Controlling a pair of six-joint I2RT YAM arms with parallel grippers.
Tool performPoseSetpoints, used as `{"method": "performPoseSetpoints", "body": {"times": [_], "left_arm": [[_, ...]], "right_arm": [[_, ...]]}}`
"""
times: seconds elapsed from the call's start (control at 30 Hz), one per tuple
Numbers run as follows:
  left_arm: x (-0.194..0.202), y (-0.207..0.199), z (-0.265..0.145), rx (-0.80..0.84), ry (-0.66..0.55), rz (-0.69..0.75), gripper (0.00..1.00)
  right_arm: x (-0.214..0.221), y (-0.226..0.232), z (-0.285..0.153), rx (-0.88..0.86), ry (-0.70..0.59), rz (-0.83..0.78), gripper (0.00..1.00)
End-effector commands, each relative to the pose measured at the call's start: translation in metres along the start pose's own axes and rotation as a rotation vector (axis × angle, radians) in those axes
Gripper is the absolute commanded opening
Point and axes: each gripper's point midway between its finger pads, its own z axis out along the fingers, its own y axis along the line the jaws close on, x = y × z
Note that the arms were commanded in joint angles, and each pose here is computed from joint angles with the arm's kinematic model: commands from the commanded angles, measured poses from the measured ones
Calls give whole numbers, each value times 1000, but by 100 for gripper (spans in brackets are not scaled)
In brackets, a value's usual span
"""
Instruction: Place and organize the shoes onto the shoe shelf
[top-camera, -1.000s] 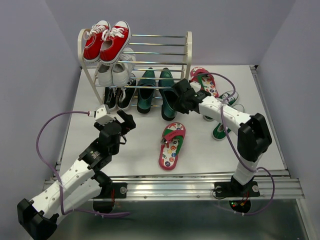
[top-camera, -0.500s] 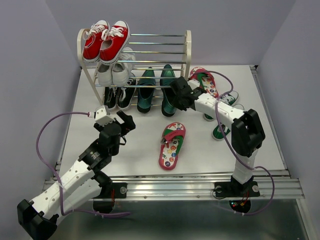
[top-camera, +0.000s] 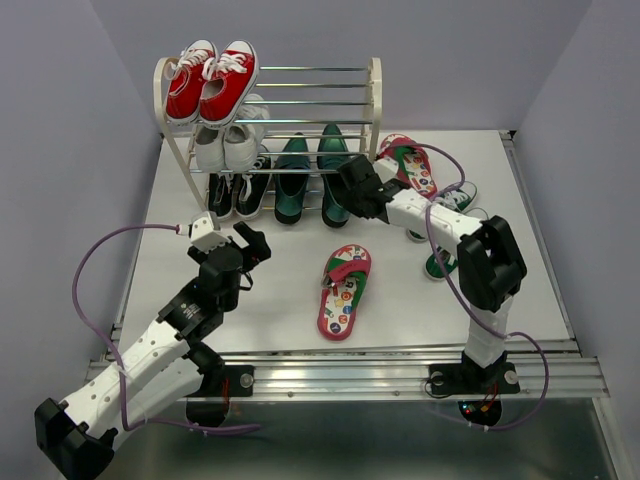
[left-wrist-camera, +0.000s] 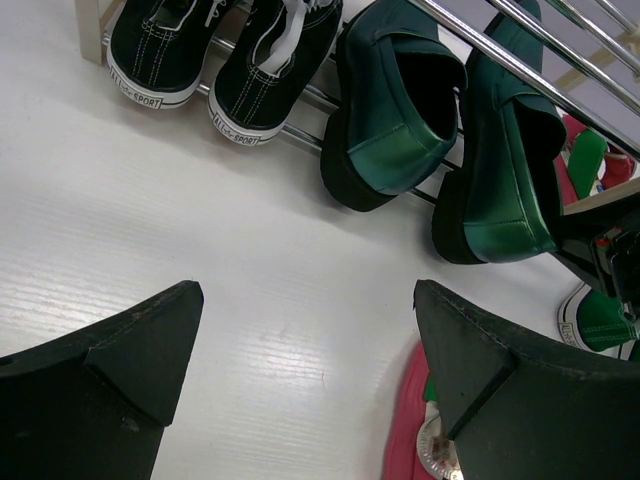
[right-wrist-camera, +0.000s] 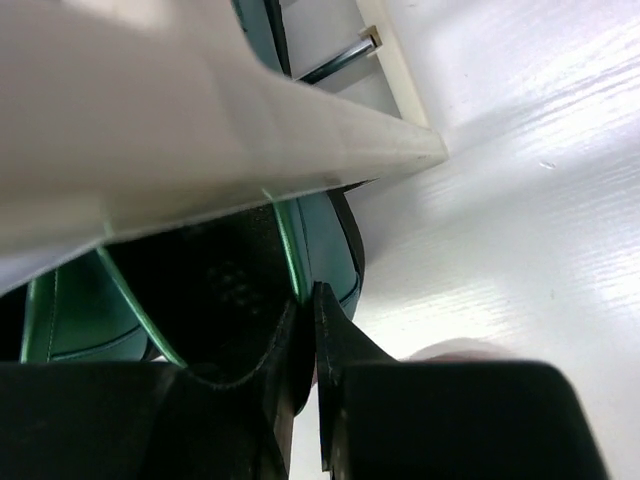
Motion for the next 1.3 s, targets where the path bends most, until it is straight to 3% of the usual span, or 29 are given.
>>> {"method": "performPoseSetpoints", "body": {"times": [0.0, 0.5, 0.73, 1.1, 1.27], "left_arm": [[-3, 3, 3, -20, -25, -5, 99], [0, -2, 3, 6, -13, -4, 99], [1, -1, 3, 3, -10, -1, 99], [2, 0, 3, -1, -10, 1, 99], [1, 1, 3, -2, -14, -3, 99]], "right_arm": [[-46, 61, -27, -228, -214, 117, 15], [-48, 69, -26, -186, -324, 186, 16], [-52, 66, -24, -176, -379, 271, 10], [-61, 59, -31, -187, -450, 369, 9], [-70, 51, -32, -167, -511, 420, 3]]}}
